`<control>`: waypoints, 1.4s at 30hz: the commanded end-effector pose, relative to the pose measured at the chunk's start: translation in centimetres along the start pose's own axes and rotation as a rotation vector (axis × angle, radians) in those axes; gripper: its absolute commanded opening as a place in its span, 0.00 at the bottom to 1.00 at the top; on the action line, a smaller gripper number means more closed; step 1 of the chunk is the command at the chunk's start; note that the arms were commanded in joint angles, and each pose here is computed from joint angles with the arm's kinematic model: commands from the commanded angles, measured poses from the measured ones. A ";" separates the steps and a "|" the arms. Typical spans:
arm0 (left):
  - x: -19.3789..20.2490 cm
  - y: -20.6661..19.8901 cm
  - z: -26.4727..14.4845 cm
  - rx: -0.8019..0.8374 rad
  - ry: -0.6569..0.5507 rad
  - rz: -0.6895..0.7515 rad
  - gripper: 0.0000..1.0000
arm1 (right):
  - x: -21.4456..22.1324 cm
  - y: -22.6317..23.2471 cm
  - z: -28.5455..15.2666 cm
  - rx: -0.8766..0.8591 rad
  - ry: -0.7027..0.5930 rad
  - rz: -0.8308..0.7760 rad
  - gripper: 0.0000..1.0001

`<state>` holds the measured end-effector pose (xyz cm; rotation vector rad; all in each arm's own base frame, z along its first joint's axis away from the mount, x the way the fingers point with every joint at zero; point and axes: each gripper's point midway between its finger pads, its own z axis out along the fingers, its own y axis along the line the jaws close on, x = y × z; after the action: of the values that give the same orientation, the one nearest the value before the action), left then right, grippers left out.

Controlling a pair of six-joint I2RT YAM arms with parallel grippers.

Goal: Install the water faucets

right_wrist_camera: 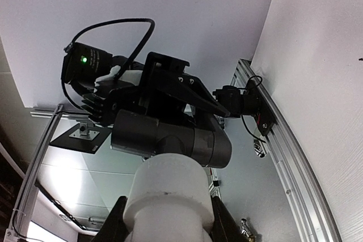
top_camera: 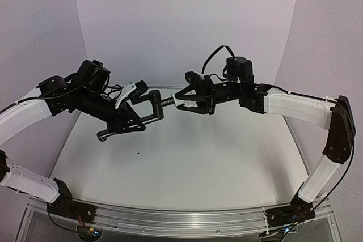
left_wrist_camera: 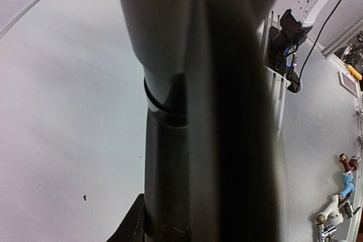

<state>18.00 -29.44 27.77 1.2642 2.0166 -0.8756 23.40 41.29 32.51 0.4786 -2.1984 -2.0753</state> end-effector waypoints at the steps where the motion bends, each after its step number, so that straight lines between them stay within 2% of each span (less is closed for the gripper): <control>1: -5.0 1.3 -0.4 -0.146 -0.151 0.170 0.00 | 2.2 1.3 2.0 -0.054 0.093 -0.006 0.00; 19: -4.7 2.3 1.1 -0.503 -0.116 0.465 0.00 | 2.0 -0.1 2.3 -0.068 0.100 0.123 0.00; 24: -5.0 2.7 0.6 -0.569 -0.160 0.511 0.00 | 2.2 -0.3 2.3 -0.071 0.102 0.131 0.00; 29: -5.7 2.2 0.1 -0.567 -0.207 0.523 0.00 | 2.1 -0.2 2.3 -0.074 0.101 0.132 0.01; 35: -5.8 0.9 0.1 -0.488 -0.255 0.473 0.00 | 1.9 0.0 2.3 -0.078 0.088 0.102 0.08; 39: -5.6 0.9 -0.1 -0.485 -0.274 0.455 0.00 | 1.8 0.3 2.2 -0.081 0.084 0.092 0.17; 41: -5.5 0.9 -0.2 -0.486 -0.277 0.450 0.00 | 1.8 0.1 2.2 -0.080 0.084 0.097 0.32; 42: -5.5 1.0 -0.1 -0.488 -0.275 0.449 0.00 | 1.8 0.1 2.3 -0.079 0.083 0.099 0.33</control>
<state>21.24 -28.41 25.66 1.3097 1.7114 -0.0960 24.36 41.45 30.22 0.2448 -2.1293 -2.0086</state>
